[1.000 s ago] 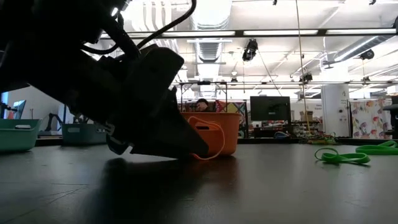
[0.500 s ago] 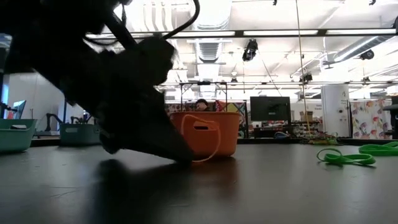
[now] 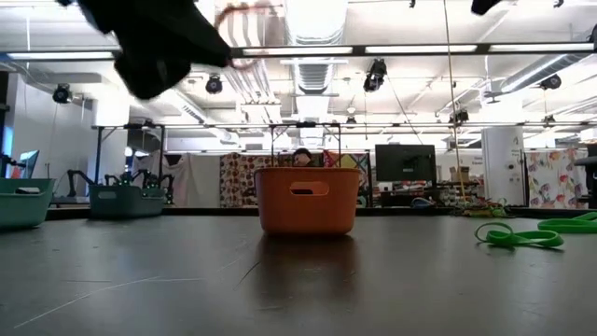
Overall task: Sort rubber bands into baskets
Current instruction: Put the orange rubber band into the orange bin
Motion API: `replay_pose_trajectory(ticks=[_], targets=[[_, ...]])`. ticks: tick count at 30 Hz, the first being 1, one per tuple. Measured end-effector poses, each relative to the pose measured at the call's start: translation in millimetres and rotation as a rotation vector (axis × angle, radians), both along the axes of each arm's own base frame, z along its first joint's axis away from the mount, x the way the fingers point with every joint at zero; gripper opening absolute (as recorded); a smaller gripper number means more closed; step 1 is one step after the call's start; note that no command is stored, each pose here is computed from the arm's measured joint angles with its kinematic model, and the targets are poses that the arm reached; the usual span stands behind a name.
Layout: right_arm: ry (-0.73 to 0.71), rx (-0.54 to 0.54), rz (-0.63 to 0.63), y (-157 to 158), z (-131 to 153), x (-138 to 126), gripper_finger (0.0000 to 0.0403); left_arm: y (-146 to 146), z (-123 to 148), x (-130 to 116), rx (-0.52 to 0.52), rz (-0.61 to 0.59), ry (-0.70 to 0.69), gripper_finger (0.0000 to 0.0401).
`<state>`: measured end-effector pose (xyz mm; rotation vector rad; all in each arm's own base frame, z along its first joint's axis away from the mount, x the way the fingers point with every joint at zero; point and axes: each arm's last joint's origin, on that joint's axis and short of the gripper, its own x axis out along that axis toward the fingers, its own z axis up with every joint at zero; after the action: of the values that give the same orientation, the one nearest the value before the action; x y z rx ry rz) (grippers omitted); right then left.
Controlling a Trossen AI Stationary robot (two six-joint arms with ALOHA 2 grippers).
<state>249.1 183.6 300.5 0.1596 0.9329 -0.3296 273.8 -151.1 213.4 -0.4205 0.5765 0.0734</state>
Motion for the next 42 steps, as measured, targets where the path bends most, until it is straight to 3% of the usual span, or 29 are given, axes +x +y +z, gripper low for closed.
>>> replay_pose_trajectory(ticks=[8,13,16,20,24,30,34,42], targets=[[-0.28,0.258,0.03,27,-47,13,0.0203,44,28,5,0.156,0.016,0.166,0.0],[-0.304,0.324,-0.024,27,-59,11,0.0203,81,18,29,0.18,-0.029,0.227,0.0],[-0.282,0.306,-0.038,22,-66,10,0.0203,99,3,41,0.18,-0.057,0.271,0.0],[-0.282,0.309,-0.068,17,-69,13,0.0203,107,-4,56,0.152,-0.108,0.206,0.0],[-0.29,0.294,-0.099,12,-69,16,0.0203,116,-18,64,0.136,-0.087,0.236,0.0],[-0.384,0.059,-0.238,0,-73,11,0.0203,115,-34,69,0.117,-0.087,0.277,0.001],[-0.451,-0.015,-0.315,-8,-73,14,0.0203,116,-39,71,0.09,-0.068,0.287,0.0038],[-0.433,-0.016,-0.303,-10,-74,15,0.0203,114,-42,73,0.029,-0.095,0.285,0.0135]])
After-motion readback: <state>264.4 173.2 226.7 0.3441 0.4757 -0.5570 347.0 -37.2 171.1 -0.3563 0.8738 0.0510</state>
